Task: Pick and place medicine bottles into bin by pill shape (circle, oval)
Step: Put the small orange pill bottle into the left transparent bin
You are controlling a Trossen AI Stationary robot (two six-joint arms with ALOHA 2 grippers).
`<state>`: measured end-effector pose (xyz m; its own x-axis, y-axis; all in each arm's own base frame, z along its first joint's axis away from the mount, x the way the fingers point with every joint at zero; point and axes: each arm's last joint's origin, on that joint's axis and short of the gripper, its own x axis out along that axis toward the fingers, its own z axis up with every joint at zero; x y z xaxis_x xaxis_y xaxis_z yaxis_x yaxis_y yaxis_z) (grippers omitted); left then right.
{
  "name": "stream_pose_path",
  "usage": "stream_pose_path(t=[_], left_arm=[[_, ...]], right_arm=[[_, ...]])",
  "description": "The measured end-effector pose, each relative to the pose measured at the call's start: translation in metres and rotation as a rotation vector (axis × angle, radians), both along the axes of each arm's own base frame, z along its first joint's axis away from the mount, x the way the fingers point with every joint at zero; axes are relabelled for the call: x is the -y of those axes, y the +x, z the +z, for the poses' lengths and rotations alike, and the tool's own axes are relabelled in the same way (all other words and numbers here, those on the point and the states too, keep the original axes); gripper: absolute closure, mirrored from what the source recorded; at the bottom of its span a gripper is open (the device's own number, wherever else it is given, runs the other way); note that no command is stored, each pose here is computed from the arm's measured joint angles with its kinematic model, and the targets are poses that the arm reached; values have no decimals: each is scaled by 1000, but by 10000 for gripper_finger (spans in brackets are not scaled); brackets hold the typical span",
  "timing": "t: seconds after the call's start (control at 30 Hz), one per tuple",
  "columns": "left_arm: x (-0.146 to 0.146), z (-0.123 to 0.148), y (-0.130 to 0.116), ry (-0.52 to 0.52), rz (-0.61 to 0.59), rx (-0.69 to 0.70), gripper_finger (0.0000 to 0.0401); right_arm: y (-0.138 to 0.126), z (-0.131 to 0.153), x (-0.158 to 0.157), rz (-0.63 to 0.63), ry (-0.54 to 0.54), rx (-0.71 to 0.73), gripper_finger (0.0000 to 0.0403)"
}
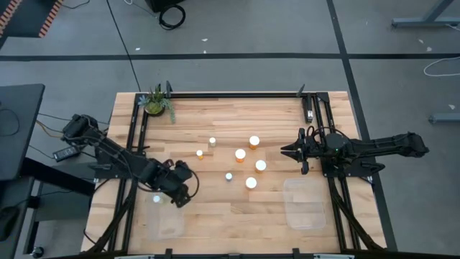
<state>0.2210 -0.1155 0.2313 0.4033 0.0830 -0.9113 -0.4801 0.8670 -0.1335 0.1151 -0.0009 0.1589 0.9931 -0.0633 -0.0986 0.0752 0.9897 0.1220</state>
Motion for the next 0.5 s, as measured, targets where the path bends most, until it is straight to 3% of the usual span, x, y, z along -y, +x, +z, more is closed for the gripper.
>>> stream_pose_path(t=[0.3, 0.5], left_arm=[[-36, -2, 17, 128, 33, -6, 237], [-64, -12, 29, 184, 62, -68, 214]], right_arm=[[0, 0, 0, 0, 0, 0, 324], [0, 0, 0, 0, 0, 0, 324]])
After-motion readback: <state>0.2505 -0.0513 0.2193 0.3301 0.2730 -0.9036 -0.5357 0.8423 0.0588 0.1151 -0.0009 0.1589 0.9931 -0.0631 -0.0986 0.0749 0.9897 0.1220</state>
